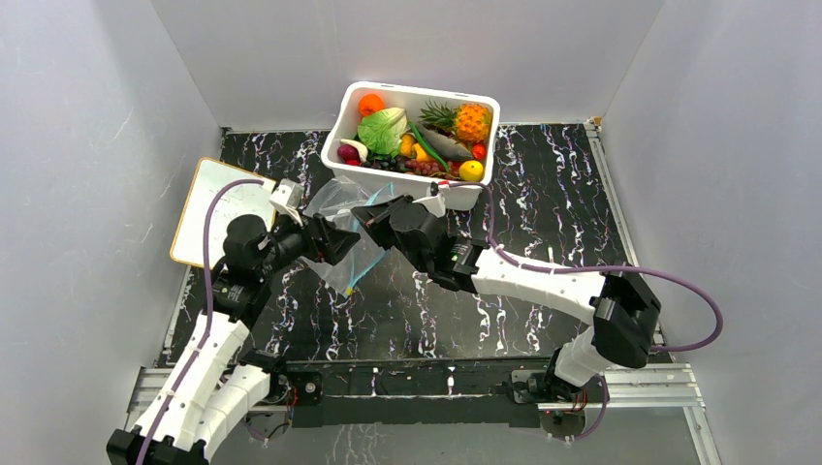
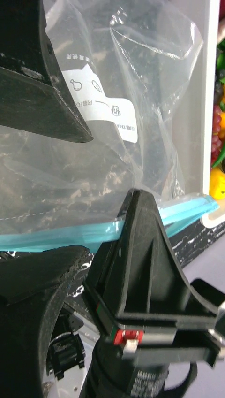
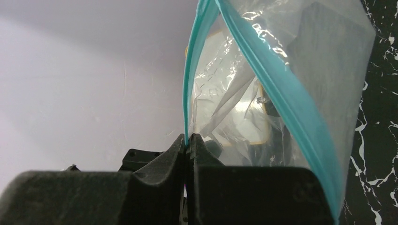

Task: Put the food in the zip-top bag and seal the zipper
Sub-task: Open the zipper of the food storage bag at the center of the board.

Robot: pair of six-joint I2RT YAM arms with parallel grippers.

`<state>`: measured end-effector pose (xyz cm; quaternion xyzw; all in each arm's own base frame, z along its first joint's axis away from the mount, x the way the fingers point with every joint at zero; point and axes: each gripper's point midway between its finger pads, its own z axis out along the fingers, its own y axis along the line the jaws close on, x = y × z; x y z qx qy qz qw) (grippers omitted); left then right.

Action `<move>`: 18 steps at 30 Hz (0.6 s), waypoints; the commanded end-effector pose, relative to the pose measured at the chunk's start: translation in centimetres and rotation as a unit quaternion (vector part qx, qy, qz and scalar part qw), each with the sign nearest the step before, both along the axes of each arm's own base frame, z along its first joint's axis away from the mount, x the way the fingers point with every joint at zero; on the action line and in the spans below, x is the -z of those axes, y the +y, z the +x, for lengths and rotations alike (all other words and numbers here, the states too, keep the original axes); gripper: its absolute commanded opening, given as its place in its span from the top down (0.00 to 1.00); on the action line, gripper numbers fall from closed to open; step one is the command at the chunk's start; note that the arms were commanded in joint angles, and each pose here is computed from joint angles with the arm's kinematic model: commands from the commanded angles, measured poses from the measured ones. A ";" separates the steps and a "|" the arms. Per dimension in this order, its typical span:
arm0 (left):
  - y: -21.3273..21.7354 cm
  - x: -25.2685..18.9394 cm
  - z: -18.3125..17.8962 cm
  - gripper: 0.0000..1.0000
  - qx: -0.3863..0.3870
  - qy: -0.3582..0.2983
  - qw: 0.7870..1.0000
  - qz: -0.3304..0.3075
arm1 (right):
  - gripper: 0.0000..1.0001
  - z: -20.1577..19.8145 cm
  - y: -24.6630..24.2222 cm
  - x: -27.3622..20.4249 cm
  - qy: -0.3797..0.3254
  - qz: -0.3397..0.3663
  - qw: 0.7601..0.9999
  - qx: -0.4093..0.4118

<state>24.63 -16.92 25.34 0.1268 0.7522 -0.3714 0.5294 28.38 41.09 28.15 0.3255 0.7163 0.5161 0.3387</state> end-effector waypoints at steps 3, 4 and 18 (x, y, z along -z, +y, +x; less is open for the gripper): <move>1.2 0.0 1.4 0.23 -0.037 -0.018 0.998 0.039 | 1.00 0.2 0.4 -4.6 -0.020 0.077 0.997 0.004; 1.3 0.3 1.5 0.23 -0.039 -0.018 0.998 0.041 | 1.00 0.2 0.4 -4.5 -0.020 0.077 0.997 0.005; 0.3 0.8 1.7 0.27 -0.022 -0.009 1.000 0.019 | 1.00 0.5 1.2 -3.1 0.002 0.092 0.996 0.007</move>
